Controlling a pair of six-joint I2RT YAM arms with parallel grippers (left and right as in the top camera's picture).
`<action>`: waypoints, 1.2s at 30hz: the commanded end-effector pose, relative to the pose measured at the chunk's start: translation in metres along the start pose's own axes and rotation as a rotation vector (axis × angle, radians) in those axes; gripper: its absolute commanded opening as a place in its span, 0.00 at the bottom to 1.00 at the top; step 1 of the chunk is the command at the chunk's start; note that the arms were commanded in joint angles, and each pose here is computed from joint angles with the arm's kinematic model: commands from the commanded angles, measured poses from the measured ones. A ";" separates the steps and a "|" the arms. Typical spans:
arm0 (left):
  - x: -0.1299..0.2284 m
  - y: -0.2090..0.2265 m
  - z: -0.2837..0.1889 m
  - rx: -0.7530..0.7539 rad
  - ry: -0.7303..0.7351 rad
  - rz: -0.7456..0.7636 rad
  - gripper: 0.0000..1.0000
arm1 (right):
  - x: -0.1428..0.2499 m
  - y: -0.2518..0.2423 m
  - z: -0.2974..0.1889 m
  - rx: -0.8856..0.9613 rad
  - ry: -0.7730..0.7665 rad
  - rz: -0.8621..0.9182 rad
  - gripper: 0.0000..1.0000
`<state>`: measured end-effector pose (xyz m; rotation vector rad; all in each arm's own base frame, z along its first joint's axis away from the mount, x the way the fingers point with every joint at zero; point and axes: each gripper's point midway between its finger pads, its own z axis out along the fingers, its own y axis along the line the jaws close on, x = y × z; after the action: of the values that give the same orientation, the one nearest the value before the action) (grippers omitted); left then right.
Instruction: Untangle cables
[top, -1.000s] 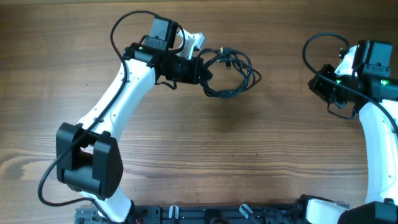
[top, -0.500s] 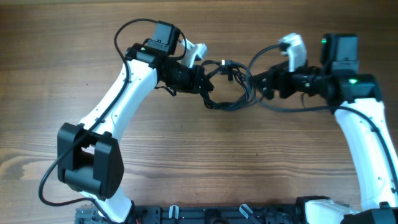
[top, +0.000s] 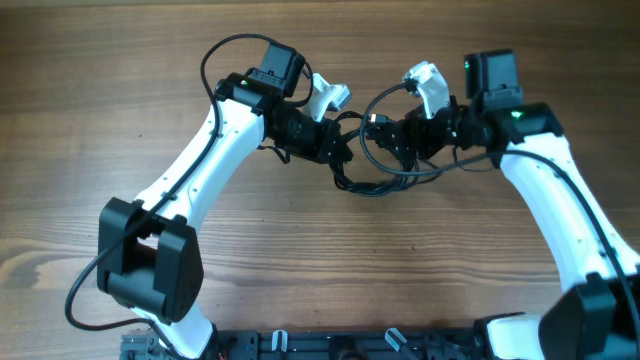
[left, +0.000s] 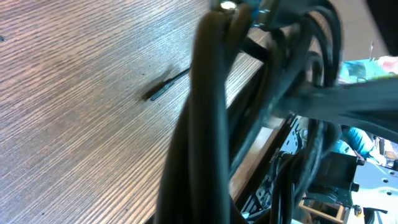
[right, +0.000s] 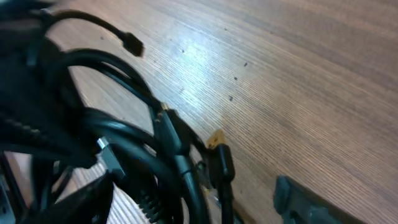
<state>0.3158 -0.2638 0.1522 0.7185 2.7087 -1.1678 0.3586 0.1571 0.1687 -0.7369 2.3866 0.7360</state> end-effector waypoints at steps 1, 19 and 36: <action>0.000 -0.007 -0.001 0.043 -0.002 0.028 0.04 | -0.007 -0.009 0.007 0.014 -0.010 0.012 0.73; -0.001 -0.005 -0.001 0.034 -0.003 0.028 0.04 | 0.020 -0.096 -0.030 0.352 -0.049 0.676 0.04; -0.013 -0.006 -0.001 0.042 -0.045 -0.109 0.04 | -0.055 -0.015 -0.088 -0.018 -0.229 0.163 0.61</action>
<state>0.3221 -0.2682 0.1553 0.6840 2.6888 -1.1839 0.3909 0.0846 0.1980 -0.1337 2.4830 0.7897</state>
